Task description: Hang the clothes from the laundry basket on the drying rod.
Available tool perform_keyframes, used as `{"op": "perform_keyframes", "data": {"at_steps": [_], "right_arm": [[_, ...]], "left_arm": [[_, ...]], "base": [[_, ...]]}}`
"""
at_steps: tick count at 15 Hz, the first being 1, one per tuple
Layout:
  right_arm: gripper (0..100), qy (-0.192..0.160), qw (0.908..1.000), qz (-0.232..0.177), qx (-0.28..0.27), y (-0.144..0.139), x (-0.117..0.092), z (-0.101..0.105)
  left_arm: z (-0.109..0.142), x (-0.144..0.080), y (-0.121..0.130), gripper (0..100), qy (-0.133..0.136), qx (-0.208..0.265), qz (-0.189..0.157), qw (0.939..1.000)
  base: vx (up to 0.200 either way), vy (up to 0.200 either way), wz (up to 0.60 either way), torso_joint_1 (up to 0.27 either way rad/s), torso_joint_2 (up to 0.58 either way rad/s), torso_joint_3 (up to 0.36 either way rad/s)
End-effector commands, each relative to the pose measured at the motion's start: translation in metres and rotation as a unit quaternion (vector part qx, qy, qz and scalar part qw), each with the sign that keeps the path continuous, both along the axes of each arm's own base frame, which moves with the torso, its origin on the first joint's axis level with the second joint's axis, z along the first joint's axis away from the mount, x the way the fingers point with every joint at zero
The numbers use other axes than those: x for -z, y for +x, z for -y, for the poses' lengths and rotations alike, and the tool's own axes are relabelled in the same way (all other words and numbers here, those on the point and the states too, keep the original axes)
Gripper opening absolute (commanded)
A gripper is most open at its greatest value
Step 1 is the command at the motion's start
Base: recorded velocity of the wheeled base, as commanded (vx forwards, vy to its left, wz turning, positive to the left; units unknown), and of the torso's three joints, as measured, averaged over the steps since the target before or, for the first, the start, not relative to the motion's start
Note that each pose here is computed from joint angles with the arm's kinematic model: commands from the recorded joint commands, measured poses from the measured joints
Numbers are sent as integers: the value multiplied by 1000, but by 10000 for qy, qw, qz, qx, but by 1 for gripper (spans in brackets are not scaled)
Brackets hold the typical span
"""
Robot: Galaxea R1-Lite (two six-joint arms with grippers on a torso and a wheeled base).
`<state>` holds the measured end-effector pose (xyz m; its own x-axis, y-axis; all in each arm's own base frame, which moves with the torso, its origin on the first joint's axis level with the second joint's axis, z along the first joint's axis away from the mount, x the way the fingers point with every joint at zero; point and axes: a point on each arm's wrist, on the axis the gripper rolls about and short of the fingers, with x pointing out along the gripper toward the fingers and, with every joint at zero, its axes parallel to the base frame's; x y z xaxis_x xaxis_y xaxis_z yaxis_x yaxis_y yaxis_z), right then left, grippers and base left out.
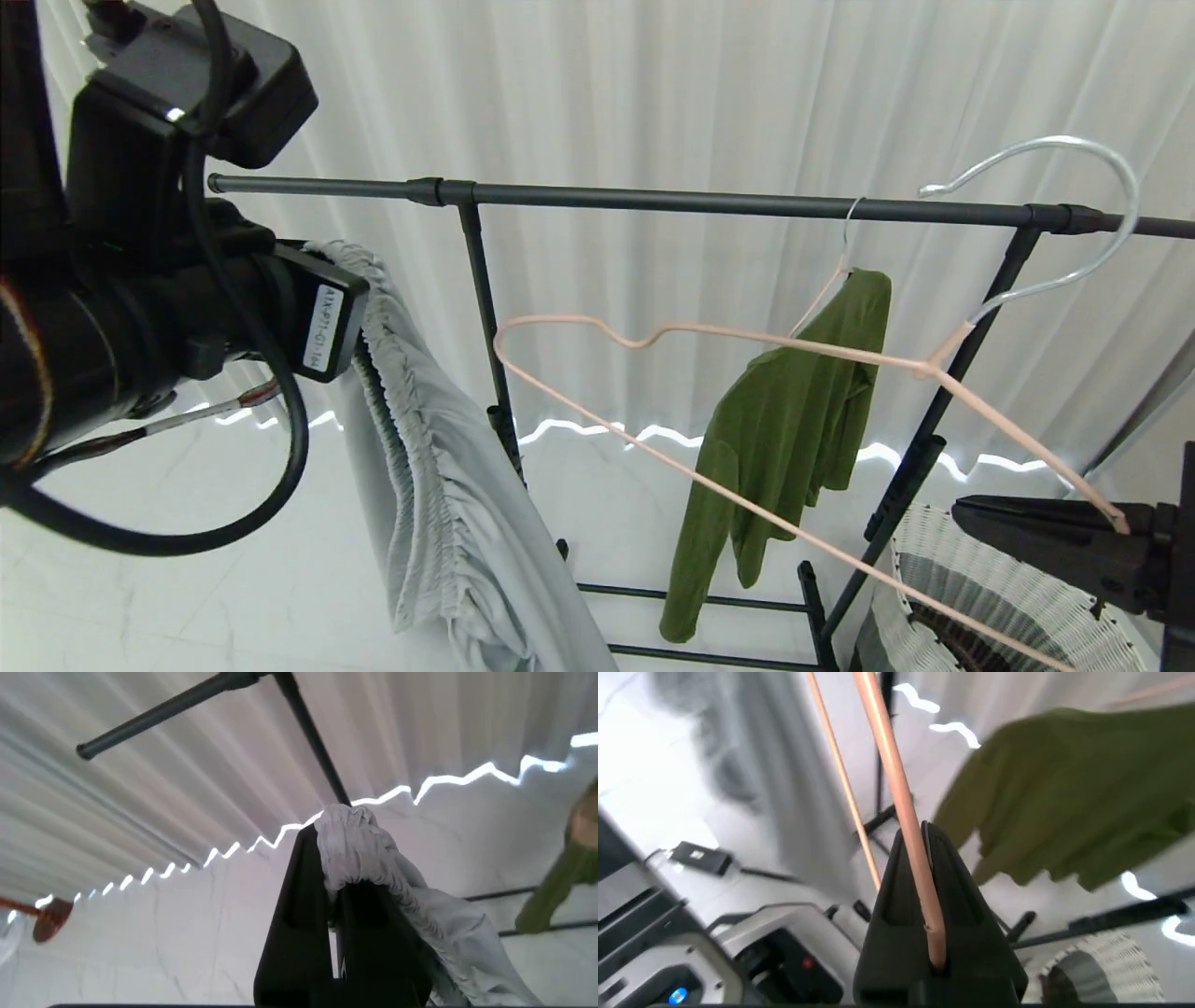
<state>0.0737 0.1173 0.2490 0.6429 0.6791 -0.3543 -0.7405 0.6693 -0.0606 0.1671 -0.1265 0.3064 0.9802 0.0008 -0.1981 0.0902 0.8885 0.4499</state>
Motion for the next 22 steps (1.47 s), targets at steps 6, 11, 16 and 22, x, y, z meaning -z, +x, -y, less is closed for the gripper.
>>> {"op": "perform_keyframes", "data": {"at_steps": [6, 11, 16, 22], "right_arm": [[0, -155, 9985, -184, -483, -7, 7, -21], [0, -294, 9989, -318, -162, 6, 12, -30], [0, -190, 9975, -127, 670, 27, 6, -41], [0, 21, 9942, -46, 1073, 45, 4, -51]], "left_arm": [[36, -5, 42, 0, -454, -222, -18, 9987], [42, -6, 37, 0, -428, -236, 28, 9988], [50, -2, 32, 0, -332, -191, -1, 9993], [62, -3, 31, 0, -315, -80, 3, 9995]], "base": [[0, 0, 0, 0, 0, 0], [0, 0, 0, 0, 0, 0], [0, 0, 0, 0, 0, 0], [0, 0, 0, 0, 0, 0]]}}
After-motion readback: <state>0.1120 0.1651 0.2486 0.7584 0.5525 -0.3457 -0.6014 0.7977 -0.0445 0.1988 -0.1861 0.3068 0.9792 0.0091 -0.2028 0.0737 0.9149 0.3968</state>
